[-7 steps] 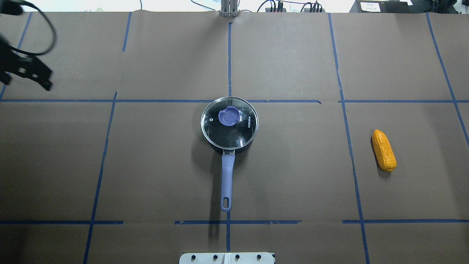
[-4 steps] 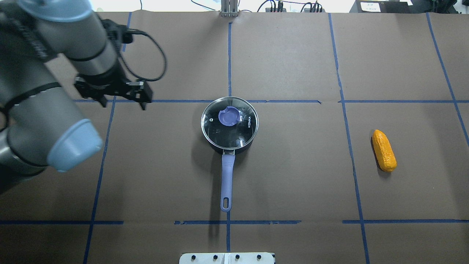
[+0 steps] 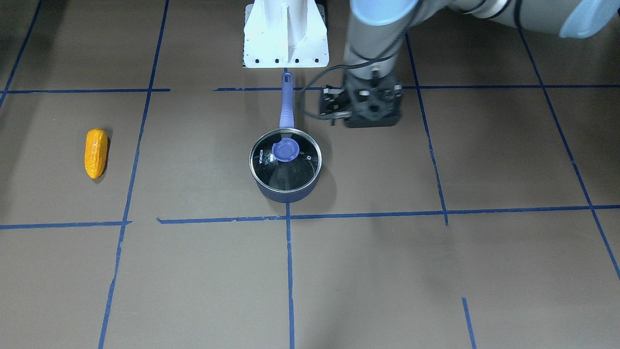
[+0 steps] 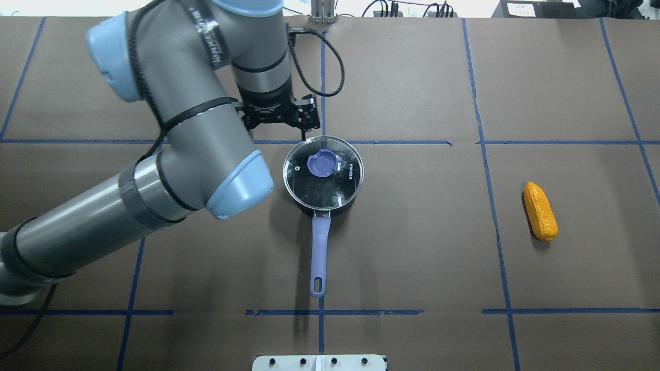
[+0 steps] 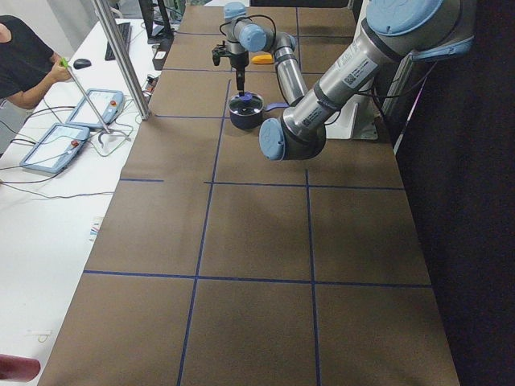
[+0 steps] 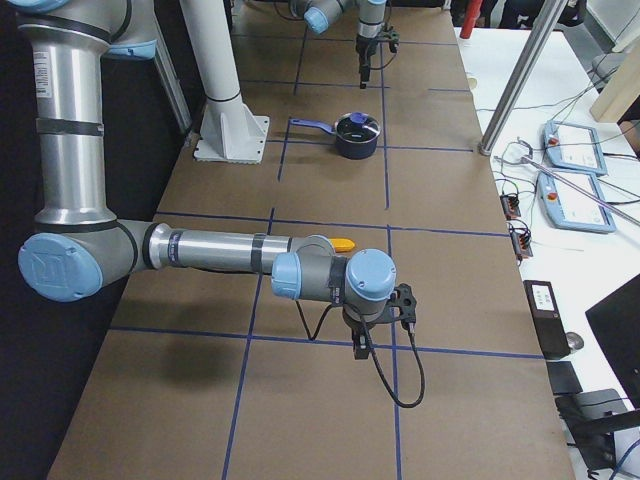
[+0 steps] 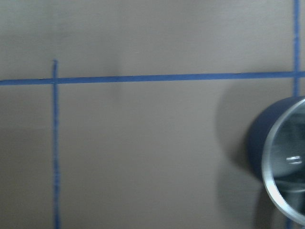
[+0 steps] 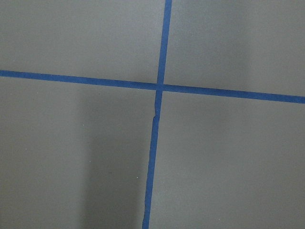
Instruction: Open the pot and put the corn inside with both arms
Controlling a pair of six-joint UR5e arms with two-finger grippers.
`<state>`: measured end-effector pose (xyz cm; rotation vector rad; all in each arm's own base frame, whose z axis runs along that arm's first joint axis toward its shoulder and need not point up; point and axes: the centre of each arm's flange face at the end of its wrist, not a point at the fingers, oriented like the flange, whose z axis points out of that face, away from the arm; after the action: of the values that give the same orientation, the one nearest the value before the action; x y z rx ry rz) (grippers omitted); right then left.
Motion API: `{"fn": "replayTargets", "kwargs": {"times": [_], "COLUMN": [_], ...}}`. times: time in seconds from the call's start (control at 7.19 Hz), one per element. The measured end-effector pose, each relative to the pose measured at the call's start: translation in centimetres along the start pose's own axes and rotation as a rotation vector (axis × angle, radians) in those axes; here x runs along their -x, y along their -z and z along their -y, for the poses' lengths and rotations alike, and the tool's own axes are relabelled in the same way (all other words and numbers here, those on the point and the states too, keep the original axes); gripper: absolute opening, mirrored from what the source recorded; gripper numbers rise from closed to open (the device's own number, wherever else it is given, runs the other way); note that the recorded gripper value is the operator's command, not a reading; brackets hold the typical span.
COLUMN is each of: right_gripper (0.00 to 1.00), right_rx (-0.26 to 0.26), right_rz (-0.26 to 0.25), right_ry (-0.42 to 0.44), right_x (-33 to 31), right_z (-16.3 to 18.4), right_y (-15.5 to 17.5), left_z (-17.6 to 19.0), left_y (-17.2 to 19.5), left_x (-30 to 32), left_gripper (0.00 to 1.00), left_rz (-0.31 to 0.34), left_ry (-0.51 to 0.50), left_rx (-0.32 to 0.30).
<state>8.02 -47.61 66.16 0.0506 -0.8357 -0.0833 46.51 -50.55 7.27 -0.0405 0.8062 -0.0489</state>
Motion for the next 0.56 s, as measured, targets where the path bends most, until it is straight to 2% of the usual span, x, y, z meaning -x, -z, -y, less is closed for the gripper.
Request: {"fn": "replayTargets", "kwargs": {"times": [0.56], "right_gripper": [1.0], "right_rx": [-0.002], "right_rz": [-0.001], "right_ry": [0.004], "right_x": [0.1], "right_z": [0.1], "right_y": [0.1], "left_z": [0.9], "left_y": [-4.6], "left_x": [-6.5], "left_gripper": [1.0], "left_rz": [-0.036], "left_ry": [0.072], "left_rx": [0.021]}}
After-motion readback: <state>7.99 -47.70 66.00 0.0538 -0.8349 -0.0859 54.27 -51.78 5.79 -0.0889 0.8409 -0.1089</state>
